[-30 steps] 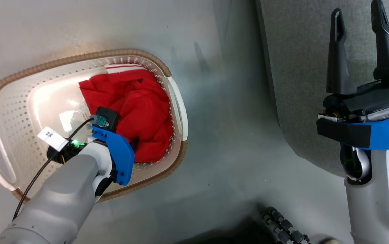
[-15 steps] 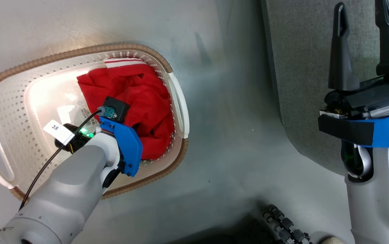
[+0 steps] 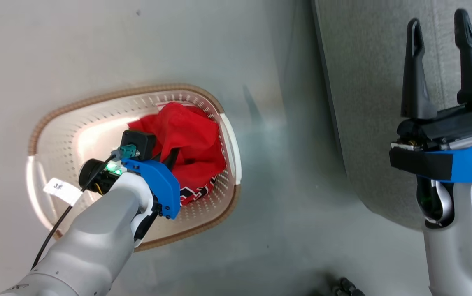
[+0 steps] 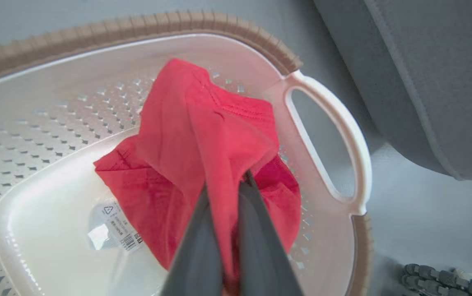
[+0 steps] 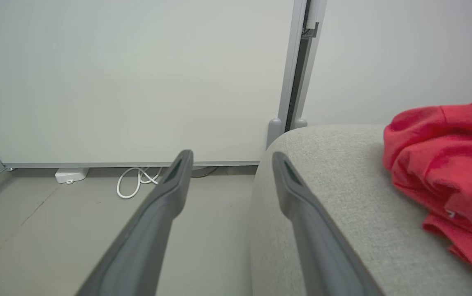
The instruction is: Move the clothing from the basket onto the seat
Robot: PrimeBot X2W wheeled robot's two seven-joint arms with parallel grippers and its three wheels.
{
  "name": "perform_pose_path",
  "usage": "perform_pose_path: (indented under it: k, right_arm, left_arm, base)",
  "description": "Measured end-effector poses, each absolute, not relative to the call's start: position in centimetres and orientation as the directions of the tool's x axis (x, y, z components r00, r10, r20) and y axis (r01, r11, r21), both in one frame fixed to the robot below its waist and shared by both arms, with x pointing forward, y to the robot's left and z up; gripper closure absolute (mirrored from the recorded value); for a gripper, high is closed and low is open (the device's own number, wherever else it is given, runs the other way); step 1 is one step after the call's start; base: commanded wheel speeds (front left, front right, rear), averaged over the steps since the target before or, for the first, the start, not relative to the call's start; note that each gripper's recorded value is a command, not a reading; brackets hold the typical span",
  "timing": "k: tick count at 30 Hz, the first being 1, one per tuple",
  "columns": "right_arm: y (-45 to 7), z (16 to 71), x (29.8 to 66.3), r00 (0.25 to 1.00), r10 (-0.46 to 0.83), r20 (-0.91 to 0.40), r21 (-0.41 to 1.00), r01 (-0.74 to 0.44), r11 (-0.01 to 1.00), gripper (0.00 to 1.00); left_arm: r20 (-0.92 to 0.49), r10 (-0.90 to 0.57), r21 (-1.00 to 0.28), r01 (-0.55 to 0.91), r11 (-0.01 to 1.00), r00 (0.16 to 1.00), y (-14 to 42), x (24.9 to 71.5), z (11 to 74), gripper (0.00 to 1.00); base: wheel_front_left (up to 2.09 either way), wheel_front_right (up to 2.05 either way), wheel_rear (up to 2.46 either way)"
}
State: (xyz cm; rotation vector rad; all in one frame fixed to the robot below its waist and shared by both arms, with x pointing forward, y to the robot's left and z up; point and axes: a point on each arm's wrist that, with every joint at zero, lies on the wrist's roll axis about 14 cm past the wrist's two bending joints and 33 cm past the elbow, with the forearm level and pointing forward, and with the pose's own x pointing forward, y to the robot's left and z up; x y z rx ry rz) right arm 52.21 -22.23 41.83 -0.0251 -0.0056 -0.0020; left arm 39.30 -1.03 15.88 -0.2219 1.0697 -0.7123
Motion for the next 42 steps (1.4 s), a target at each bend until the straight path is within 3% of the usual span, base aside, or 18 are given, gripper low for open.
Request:
perform_pose_path:
  k: [10, 14, 25, 33, 42]
  right_arm:
    - [-21.3, 46.3, 50.4, 0.997, 0.012, 0.077, 0.007, -0.013, 1.0, 0.0]
    - [-21.2, 48.7, 48.9, 0.994, 0.007, 0.113, 0.023, -0.009, 1.0, 0.0]
    - [-20.7, 53.0, 44.5, 0.983, 0.005, 0.182, 0.049, -0.014, 0.999, 0.0]
    - [-19.8, 55.2, 41.5, 0.974, 0.021, 0.226, 0.071, -0.038, 0.997, 0.0]
    - [-19.0, 56.4, 39.0, 0.966, 0.033, 0.257, 0.085, -0.057, 0.995, 0.0]
  left_arm:
    - [-0.652, -0.613, -0.377, 0.512, 0.772, 0.446, 0.9, 42.5, 22.6, 1.0]
    - [-0.554, -0.606, -0.329, 0.518, 0.79, 0.571, 1.8, 45.6, 28.0, 1.0]
    - [-0.315, -0.586, -0.22, 0.543, 0.81, 0.747, 3.2, 47.4, 39.6, 1.0]
    - [-0.145, -0.605, -0.135, 0.59, 0.796, 0.783, 2.5, 46.7, 47.1, 1.0]
    - [0.055, -0.637, -0.036, 0.64, 0.768, 0.769, 0.8, 46.0, 55.7, 1.0]
  base:
    - [0.0, 0.0, 0.0]
    - [0.0, 0.0, 0.0]
    - [0.0, 0.0, 0.0]
    - [0.0, 0.0, 0.0]
    - [0.0, 0.0, 0.0]
